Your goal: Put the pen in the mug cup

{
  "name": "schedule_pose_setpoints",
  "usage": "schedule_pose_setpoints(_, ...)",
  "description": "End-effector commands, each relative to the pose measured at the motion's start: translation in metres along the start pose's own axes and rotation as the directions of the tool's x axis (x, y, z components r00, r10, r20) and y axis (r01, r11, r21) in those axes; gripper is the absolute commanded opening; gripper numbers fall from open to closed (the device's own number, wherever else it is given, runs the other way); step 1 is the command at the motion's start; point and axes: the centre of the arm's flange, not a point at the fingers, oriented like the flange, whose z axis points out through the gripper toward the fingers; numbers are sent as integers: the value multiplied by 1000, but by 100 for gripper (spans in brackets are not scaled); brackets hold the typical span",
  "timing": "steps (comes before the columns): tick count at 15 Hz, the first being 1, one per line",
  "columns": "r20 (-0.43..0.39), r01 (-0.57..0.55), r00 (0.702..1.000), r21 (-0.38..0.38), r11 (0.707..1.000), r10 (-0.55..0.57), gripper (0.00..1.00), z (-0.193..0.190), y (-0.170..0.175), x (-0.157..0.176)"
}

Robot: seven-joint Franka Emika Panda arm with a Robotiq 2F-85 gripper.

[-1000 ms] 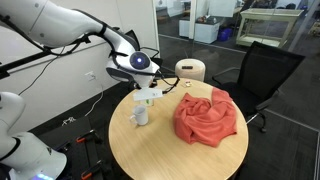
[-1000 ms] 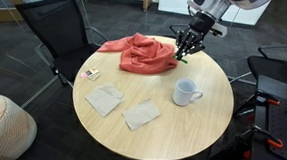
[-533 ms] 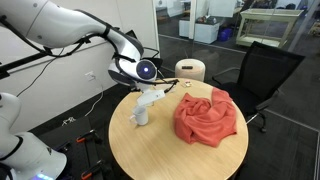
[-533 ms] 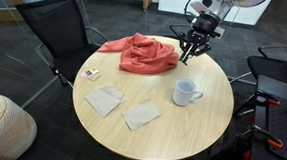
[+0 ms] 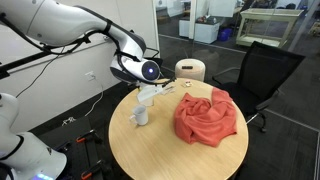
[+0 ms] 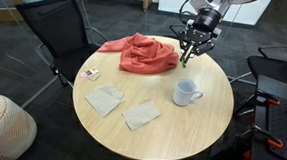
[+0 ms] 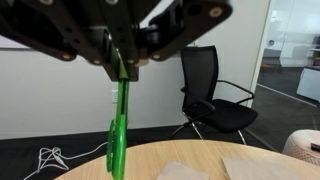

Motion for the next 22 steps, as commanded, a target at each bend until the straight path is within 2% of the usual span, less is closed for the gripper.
schedule_pose_setpoints(1,-100,-27,995,2,1000,27,3,-1,5,-3)
schedule_pose_setpoints(5,-177,-59,982,50,997,67,3,-2,-4,-16)
schedule_pose_setpoints(10,-224,-85,969,88,992,102,3,1,-17,-42)
schedule_pose_setpoints(16,-237,-60,968,99,993,82,3,15,-27,-76)
schedule_pose_setpoints(22,-238,-11,971,79,997,30,3,29,-27,-95)
